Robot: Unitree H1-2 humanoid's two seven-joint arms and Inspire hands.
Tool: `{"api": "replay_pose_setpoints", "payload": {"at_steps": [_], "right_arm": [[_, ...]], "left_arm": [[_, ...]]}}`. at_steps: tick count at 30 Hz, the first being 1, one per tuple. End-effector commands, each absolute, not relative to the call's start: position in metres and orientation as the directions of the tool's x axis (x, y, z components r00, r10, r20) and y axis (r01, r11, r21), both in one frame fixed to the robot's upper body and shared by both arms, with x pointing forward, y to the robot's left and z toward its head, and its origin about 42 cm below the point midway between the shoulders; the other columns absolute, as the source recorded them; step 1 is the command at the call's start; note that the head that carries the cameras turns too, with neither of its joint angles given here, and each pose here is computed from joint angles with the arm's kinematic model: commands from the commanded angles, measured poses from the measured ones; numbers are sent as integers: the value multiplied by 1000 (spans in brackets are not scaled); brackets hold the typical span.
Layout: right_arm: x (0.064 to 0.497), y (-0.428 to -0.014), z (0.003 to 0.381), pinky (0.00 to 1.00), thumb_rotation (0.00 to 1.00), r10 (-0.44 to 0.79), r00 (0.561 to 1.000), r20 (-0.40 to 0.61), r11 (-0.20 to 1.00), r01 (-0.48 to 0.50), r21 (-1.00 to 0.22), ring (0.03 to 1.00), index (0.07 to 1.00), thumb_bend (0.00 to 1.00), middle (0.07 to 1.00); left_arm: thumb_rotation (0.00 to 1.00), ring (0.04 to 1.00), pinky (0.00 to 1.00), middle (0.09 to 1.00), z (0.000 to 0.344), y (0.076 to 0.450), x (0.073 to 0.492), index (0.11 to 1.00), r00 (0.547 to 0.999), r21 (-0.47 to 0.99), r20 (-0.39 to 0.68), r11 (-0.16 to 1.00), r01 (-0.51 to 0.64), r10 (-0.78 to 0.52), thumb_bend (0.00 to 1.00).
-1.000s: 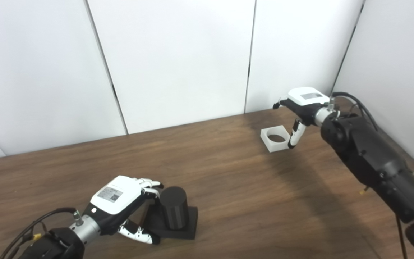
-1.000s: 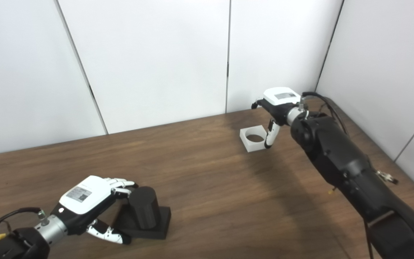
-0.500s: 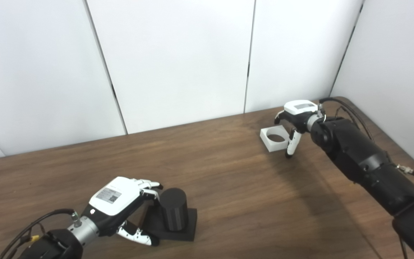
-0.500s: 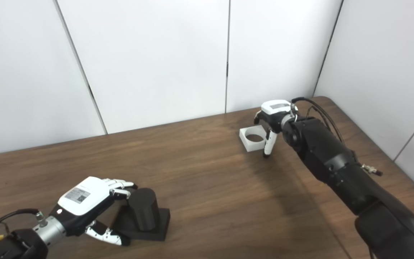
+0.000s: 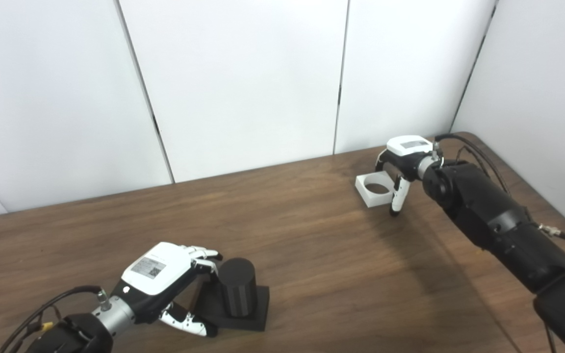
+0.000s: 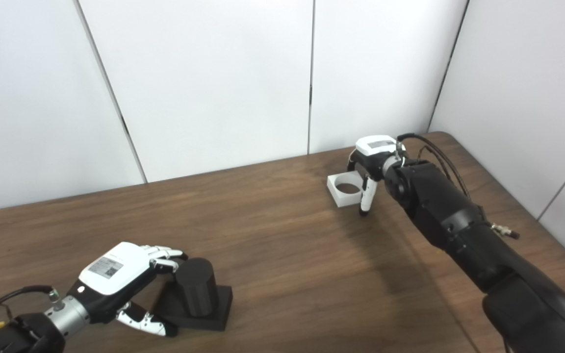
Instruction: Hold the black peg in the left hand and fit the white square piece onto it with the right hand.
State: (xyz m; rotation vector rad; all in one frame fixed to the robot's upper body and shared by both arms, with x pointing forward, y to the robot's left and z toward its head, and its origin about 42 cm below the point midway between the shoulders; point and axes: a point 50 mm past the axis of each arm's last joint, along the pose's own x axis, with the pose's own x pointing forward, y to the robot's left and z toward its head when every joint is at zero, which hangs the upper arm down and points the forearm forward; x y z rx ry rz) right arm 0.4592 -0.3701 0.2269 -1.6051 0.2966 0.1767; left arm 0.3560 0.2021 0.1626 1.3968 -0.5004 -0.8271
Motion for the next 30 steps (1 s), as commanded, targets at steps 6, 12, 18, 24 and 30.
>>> {"api": "replay_pose_setpoints", "payload": {"at_steps": [6,12,18,24,30], "right_arm": [[459,-376,235,674,133,-27,976,-216,-40,-217,-975,809,496,536,795],[456,-373,236,692,130,12,980,-197,-30,-197,-980,796,484,519,767],[455,-372,236,699,127,34,982,-187,-9,-187,-982,791,481,519,759],[451,-370,241,720,127,64,988,-143,42,-146,-988,806,480,521,749],[445,-362,260,729,127,128,988,-91,73,-101,-992,808,479,522,748]], "left_arm": [[66,843,772,855,135,214,336,490,598,932,-342,-183,312,-725,524],[65,837,770,851,136,212,336,490,598,931,-345,-181,318,-723,524],[65,836,768,851,138,211,336,490,600,932,-342,-179,316,-724,524],[65,838,754,848,139,211,336,489,599,935,-330,-168,312,-729,524],[65,845,755,855,139,210,336,489,602,936,-329,-168,309,-727,524]]}}
